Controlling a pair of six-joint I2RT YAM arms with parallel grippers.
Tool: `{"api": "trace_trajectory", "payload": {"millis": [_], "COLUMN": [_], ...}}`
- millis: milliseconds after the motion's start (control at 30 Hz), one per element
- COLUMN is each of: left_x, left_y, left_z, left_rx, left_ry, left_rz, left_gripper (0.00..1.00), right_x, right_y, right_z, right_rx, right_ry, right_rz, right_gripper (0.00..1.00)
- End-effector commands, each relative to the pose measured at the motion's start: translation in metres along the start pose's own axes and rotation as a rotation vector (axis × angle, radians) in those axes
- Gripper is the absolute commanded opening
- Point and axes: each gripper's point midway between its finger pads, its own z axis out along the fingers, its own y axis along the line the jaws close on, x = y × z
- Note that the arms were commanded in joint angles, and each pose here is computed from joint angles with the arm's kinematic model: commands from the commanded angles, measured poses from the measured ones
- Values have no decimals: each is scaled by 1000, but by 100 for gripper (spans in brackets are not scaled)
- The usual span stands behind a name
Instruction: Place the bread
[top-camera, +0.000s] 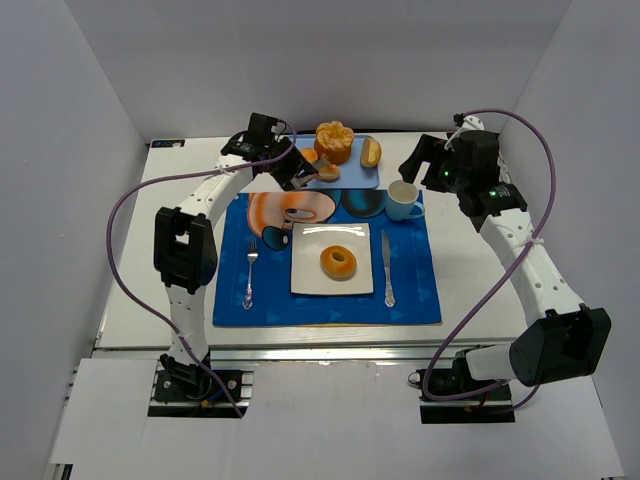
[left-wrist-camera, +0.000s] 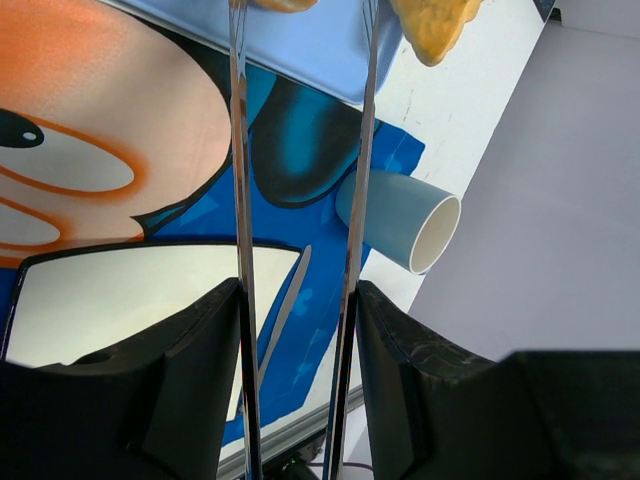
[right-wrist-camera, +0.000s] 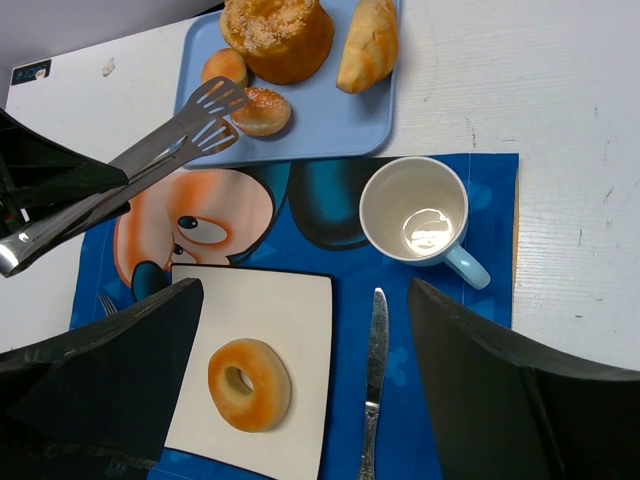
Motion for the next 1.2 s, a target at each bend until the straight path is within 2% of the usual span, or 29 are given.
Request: {"api": "trace_trajectory", "payload": {"millis": [0, 267, 633, 1100, 1167], "left_x": [-4, -1, -7, -6, -7], "left_y": [-22, -15, -21, -7, -6], "left_z": [-31, -29, -14, 11, 13], "left_rx": [50, 39, 59, 28, 26], "left_ry": [-32, -28, -20, 16, 16], "left_rz": [15, 5, -1, -4, -3], "left_gripper": [58, 58, 60, 60, 55], "right_x": [-20, -19, -18, -20, -20], "right_y": [10, 9, 9, 6, 7], "right_z": [-10, -8, -3, 2, 2], "right_rx": [-34, -32, -32, -21, -22], "right_ry": [-74, -72, -60, -58, -57], "right_rz": [-12, -8, -15, -23, -23], "right_gripper": [89, 89, 89, 89, 89]}}
